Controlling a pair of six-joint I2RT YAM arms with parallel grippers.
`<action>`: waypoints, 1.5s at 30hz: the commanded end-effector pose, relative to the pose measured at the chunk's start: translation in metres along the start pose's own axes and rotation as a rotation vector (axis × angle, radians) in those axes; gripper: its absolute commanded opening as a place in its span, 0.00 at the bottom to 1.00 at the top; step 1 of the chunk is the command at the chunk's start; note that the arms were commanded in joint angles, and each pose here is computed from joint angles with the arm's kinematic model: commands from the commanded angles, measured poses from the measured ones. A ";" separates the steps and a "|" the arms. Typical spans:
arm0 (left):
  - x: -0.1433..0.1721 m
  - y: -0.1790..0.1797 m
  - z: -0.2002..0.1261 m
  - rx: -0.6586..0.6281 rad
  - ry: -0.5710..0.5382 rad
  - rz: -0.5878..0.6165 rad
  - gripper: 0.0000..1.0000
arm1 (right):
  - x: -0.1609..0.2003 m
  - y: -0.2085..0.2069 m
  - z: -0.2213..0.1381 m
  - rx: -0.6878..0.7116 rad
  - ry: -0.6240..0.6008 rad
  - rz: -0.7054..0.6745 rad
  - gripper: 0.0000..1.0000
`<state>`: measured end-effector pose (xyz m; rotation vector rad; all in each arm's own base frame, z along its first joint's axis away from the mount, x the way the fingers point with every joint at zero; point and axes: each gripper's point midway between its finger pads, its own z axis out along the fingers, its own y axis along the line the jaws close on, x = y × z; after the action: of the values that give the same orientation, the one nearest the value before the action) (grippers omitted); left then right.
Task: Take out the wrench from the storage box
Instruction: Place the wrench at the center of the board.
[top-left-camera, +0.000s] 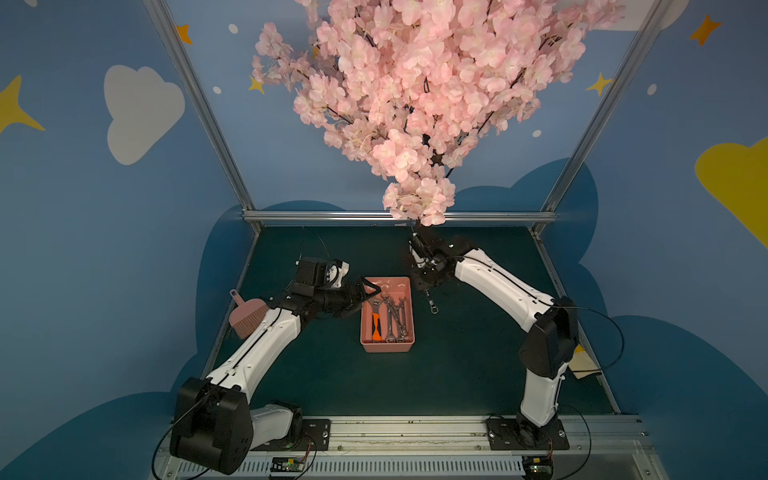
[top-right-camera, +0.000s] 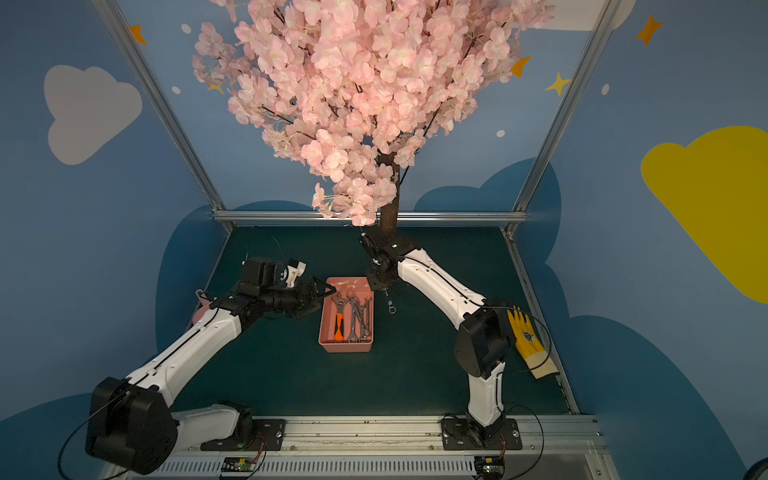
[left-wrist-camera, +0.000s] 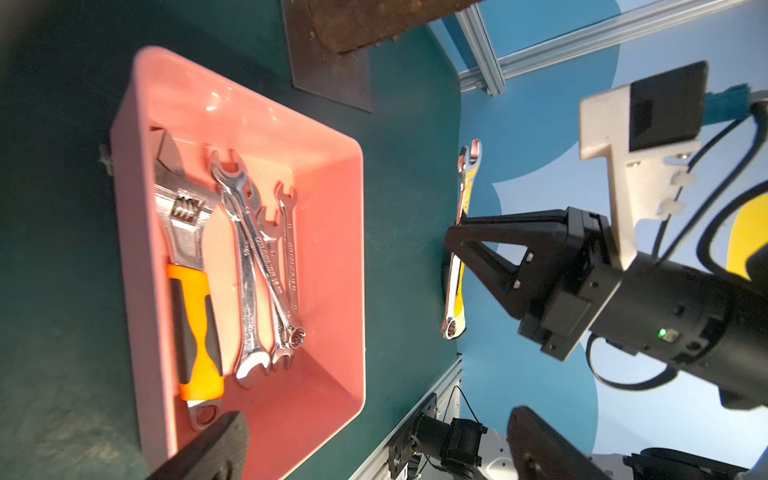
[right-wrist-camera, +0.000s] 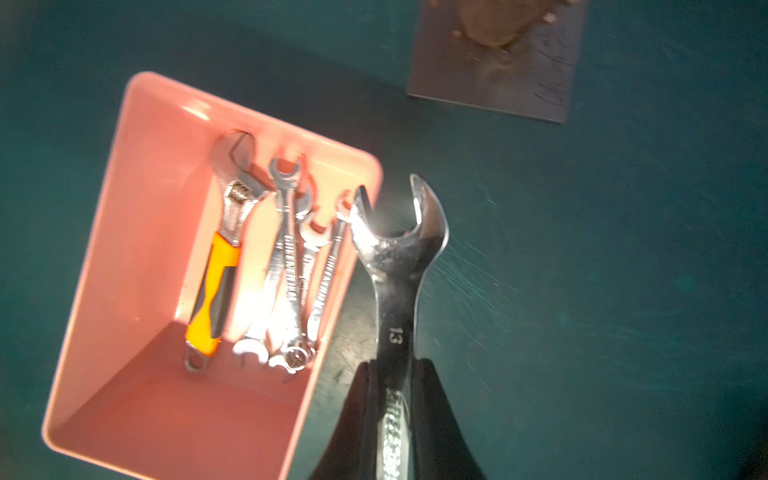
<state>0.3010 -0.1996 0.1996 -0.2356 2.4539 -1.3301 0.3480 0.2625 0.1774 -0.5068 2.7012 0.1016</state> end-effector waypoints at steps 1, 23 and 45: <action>-0.006 -0.015 0.007 0.007 -0.010 0.034 1.00 | 0.021 -0.019 0.002 0.007 0.060 0.061 0.00; -0.005 -0.016 0.047 -0.013 0.072 0.057 1.00 | 0.052 -0.031 0.142 -0.019 0.211 0.252 0.08; -0.013 -0.002 0.020 -0.019 0.042 0.034 1.00 | 0.028 0.028 -0.001 -0.154 0.071 0.148 0.36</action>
<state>0.3267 -0.2174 0.1874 -0.2009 2.5104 -1.2962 0.3357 0.2660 0.1408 -0.3067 2.8127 0.2681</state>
